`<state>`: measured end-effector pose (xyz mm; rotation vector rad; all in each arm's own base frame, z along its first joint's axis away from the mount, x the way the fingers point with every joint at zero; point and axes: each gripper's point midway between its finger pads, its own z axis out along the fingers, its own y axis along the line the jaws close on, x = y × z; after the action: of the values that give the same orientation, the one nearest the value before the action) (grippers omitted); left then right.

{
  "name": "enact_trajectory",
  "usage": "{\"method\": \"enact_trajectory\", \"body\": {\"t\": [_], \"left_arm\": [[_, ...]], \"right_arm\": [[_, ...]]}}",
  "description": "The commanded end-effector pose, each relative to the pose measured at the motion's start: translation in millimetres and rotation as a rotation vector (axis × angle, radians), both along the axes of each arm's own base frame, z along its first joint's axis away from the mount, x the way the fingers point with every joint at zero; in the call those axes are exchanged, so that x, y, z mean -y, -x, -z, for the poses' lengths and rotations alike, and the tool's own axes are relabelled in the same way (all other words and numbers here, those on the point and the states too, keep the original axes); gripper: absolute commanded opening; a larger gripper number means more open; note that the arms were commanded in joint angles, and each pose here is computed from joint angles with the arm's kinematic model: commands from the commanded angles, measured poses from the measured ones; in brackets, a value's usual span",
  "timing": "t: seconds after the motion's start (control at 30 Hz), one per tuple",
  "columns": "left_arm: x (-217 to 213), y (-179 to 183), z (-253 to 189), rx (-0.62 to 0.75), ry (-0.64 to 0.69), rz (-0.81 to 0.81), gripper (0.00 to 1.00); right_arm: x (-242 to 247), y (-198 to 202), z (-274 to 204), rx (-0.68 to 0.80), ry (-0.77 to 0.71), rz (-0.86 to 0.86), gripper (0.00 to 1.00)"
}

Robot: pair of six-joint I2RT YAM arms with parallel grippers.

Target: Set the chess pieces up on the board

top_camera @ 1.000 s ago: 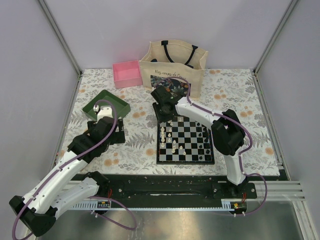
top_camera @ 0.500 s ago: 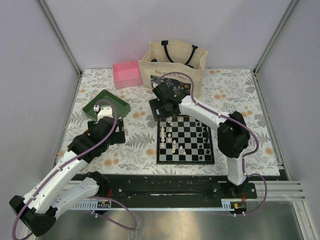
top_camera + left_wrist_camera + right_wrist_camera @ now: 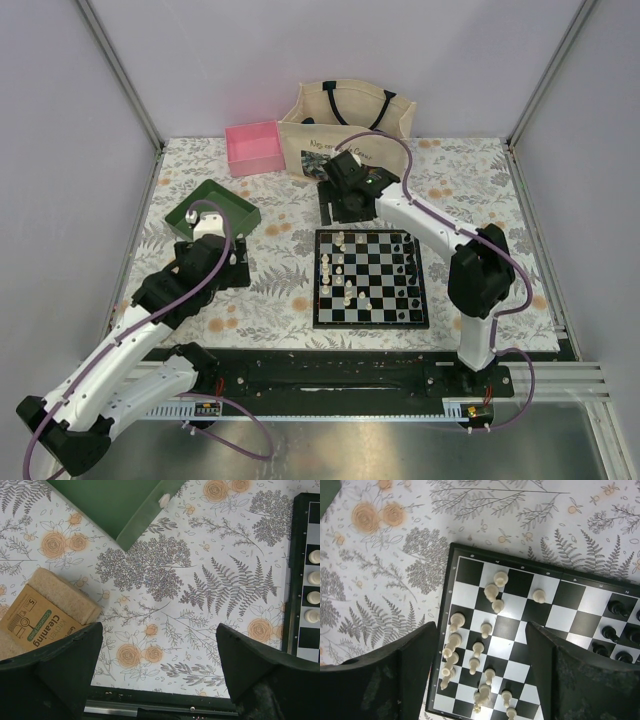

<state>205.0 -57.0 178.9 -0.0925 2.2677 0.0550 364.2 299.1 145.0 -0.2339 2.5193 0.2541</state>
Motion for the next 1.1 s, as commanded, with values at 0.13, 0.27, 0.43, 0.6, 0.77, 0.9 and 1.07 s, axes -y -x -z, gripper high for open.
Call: {"method": "enact_trajectory", "body": {"t": [0.13,0.27,0.43,0.6,0.77,0.9,1.07], "left_arm": [[4,-7,-15,0.059,0.033,0.004,0.99],[-4,-6,-17,0.072,0.021,-0.035,0.99],[-5,-5,-16,0.067,0.017,-0.037,0.99],[-2,-6,-14,0.054,0.016,-0.024,0.99],[-1,-7,-14,0.049,0.014,-0.022,0.99],[-2,-6,-14,0.049,0.012,-0.023,0.99],[-1,-6,-13,0.047,0.012,-0.022,0.99]], "right_arm": [[19,-10,27,-0.071,-0.035,0.082,0.62],[19,-15,37,-0.098,-0.031,0.053,0.54],[5,-18,44,-0.117,-0.057,-0.005,0.51],[3,-22,53,-0.130,-0.037,-0.029,0.49],[0,-19,61,-0.151,-0.021,-0.051,0.47],[2,-17,67,-0.162,-0.002,-0.054,0.47],[-3,-16,73,-0.172,0.001,-0.070,0.40]]}}
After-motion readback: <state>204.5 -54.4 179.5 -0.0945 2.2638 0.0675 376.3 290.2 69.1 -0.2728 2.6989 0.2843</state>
